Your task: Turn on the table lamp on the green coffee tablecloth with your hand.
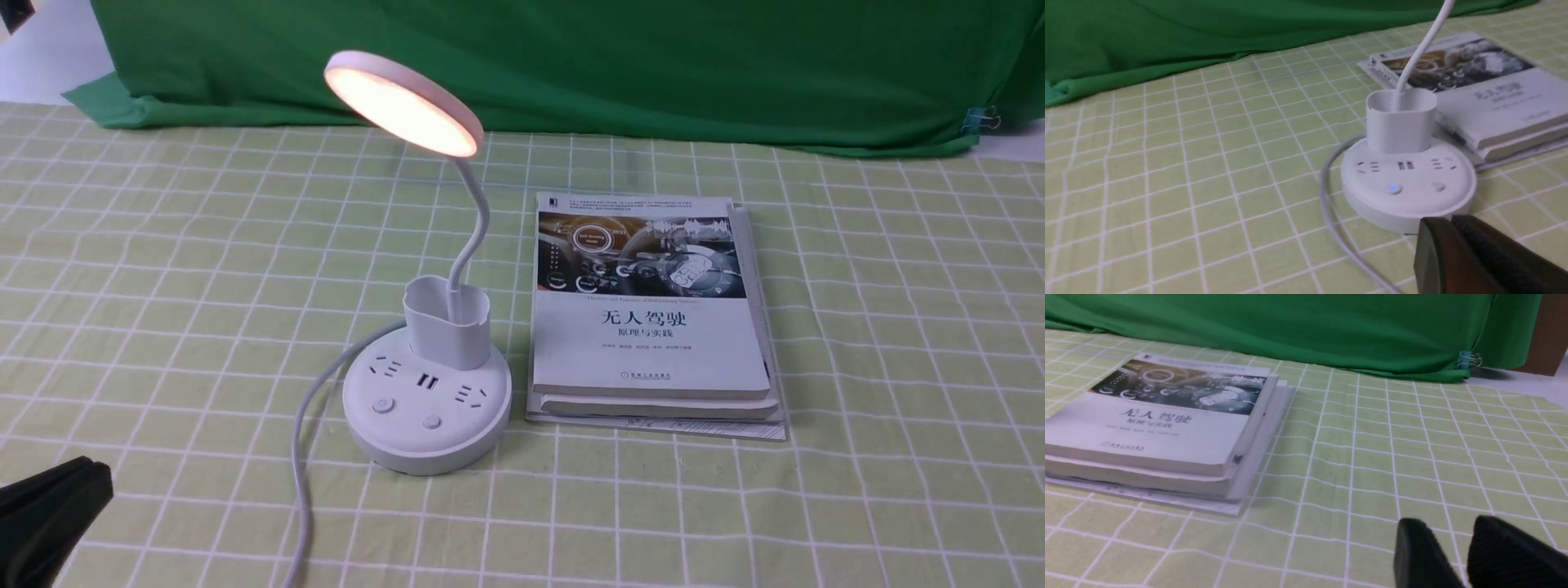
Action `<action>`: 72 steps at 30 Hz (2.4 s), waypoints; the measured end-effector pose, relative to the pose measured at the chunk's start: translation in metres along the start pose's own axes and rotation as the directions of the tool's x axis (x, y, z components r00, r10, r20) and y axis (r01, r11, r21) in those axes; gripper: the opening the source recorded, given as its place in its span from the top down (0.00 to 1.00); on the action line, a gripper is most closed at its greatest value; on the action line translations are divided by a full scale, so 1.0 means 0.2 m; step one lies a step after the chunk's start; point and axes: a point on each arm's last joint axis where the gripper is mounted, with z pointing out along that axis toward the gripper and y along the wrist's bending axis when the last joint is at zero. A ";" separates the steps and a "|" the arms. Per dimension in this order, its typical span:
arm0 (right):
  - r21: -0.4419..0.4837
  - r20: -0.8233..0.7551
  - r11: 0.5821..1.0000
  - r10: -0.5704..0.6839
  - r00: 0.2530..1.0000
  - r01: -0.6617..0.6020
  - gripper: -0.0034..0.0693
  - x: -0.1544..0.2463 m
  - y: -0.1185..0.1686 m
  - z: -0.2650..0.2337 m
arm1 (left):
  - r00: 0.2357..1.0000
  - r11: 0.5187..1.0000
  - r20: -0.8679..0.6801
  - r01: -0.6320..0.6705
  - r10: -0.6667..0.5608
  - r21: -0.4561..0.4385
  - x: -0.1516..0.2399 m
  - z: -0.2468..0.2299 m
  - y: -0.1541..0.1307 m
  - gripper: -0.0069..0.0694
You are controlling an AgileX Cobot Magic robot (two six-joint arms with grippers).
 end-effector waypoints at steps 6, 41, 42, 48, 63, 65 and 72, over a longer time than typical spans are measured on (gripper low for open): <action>0.000 0.000 1.000 0.000 1.000 0.000 0.62 0.00 0.00 0.00 | 0.964 0.966 0.187 -0.148 0.189 -0.213 0.07 -0.03 0.02 0.90; 0.000 0.000 1.000 0.000 1.000 0.000 0.62 0.00 0.00 0.00 | 0.986 0.947 0.103 0.155 -0.131 -0.280 0.32 0.02 0.01 0.89; 0.000 0.000 1.000 0.000 1.000 0.000 0.62 0.00 0.00 0.00 | 0.986 0.947 0.103 0.155 -0.131 -0.280 0.32 0.02 0.01 0.89; 0.000 0.000 1.000 0.000 1.000 0.000 0.62 0.00 0.00 0.00 | 0.986 0.947 0.103 0.155 -0.131 -0.280 0.32 0.02 0.01 0.89; 0.000 0.000 1.000 0.000 1.000 0.000 0.62 0.00 0.00 0.00 | 0.987 0.948 0.101 0.148 -0.125 -0.280 0.32 0.02 0.01 0.89; 0.000 0.000 1.000 0.000 1.000 0.000 0.62 0.00 0.00 0.00 | 0.987 0.948 0.101 0.147 -0.124 -0.281 0.32 0.02 0.01 0.89; 0.000 0.000 1.000 0.000 1.000 0.000 0.62 0.00 0.00 0.00 | 0.987 0.949 0.100 0.147 -0.123 -0.281 0.32 0.02 0.01 0.89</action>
